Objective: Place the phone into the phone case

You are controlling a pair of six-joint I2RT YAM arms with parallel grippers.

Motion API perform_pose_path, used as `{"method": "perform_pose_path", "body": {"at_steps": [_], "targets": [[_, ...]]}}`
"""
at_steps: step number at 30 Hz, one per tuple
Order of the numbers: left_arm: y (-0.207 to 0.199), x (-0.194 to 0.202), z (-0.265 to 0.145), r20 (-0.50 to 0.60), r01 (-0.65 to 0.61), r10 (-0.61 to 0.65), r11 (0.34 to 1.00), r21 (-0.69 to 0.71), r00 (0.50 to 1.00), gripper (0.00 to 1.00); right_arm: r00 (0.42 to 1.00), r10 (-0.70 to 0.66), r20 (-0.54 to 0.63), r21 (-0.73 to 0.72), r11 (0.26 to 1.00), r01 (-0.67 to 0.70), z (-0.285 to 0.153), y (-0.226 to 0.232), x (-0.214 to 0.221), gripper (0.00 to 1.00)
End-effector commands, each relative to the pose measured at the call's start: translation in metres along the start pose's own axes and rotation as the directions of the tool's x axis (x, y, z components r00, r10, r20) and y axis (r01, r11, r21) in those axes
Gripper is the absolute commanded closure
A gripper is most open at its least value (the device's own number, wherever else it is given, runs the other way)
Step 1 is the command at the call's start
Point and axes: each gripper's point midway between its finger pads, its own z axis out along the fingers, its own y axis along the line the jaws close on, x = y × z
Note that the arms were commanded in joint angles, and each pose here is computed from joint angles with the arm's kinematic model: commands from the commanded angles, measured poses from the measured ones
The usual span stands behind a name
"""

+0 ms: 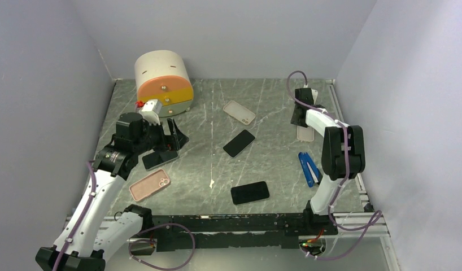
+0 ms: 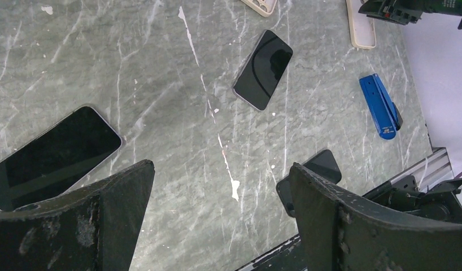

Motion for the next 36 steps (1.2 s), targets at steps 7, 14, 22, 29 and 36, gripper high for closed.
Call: {"method": "perform_pose_path", "body": {"at_steps": [7, 14, 22, 29, 36], "targets": [[0.0, -0.009, -0.006, 0.038, -0.028, 0.029, 1.0, -0.01, 0.999, 0.06, 0.998, -0.021, -0.059, -0.005, 1.0, 0.02, 0.023, -0.01, -0.008, 0.71], [0.001, -0.009, -0.007, 0.04, -0.028, 0.029, 0.999, -0.018, 0.999, 0.06, 0.995, -0.045, -0.094, -0.053, 0.998, 0.04, 0.033, -0.005, 0.002, 0.72], [0.002, -0.01, -0.008, 0.045, -0.031, 0.032, 0.999, -0.024, 0.998, 0.06, 0.988, -0.072, -0.133, -0.063, 0.996, 0.064, 0.038, -0.003, 0.009, 0.77], [0.002, -0.01, -0.007, 0.044, -0.031, 0.032, 0.999, -0.024, 0.999, 0.06, 0.99, -0.061, -0.131, -0.103, 0.994, 0.047, 0.022, 0.001, 0.008, 1.0], [0.005, -0.011, -0.008, 0.045, -0.029, 0.031, 0.999, -0.041, 0.998, 0.06, 0.991, -0.038, -0.127, -0.159, 0.987, 0.018, -0.016, 0.025, 0.021, 1.0]]}}
